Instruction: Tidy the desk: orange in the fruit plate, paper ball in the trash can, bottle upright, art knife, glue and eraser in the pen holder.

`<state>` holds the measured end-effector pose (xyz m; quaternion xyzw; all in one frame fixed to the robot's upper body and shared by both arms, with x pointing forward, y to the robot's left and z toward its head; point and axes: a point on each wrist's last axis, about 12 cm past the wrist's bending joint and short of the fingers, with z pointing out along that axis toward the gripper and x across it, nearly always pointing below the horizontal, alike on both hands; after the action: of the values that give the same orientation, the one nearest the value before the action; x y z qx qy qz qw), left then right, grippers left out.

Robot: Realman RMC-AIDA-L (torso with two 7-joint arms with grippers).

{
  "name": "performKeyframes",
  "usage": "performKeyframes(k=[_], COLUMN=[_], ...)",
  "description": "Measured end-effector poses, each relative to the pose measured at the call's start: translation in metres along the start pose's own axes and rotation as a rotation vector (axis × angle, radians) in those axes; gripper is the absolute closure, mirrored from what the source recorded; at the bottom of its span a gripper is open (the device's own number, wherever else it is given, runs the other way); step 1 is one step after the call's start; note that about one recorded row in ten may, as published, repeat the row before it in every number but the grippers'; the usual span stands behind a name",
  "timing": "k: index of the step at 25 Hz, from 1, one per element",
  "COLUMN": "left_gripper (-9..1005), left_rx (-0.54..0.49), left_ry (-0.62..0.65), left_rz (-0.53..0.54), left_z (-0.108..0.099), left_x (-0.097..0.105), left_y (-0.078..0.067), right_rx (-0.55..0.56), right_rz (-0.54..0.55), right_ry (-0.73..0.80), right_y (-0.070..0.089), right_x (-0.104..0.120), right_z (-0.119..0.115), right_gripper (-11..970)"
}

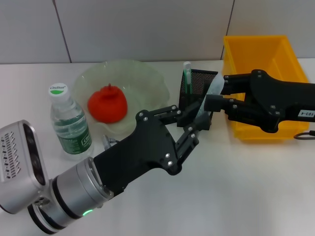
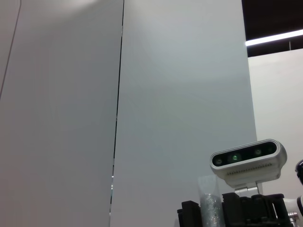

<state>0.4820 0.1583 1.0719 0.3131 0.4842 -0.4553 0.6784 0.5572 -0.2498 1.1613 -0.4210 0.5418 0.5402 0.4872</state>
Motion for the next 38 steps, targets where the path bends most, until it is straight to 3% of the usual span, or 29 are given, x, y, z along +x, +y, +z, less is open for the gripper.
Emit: performKeyframes(k=[3,8,20,26,36,38], left_gripper=[817,817,817,641,184,182], left_rx=[-0.001,-0.001,-0.007,-0.015,-0.026,-0.029], left_ry=[-0.001,-0.002,-0.001,0.005,0.048,0.069], left_rz=[0.000,0.001,0.002,-0.006,-0.067,-0.087], left_z=[0.000,0.000,-0.001,-0.002,-0.010,-0.016], left_x=[0.000,0.000,0.000,0.001,0.004,0.004], left_y=[0.000,0.000,0.000,0.001,0.007,0.012], right_rx=[0.005,0.007,0.007,0.010,0.021,0.029], right_rz=[0.009,0.013,0.015,0.017,0.017,0.015], right_ry=[0.001,0.001,0.001,0.000,-0.006,-0.004], right_y=[0.000,0.000,0.000,0.000,0.001,0.000], right_x=[0.000,0.000,0.001,0.002,0.002,0.001], right_z=[-0.001,-0.001,-0.001,-0.001,-0.005,-0.008], right_gripper=[661,761,812,812,811,811])
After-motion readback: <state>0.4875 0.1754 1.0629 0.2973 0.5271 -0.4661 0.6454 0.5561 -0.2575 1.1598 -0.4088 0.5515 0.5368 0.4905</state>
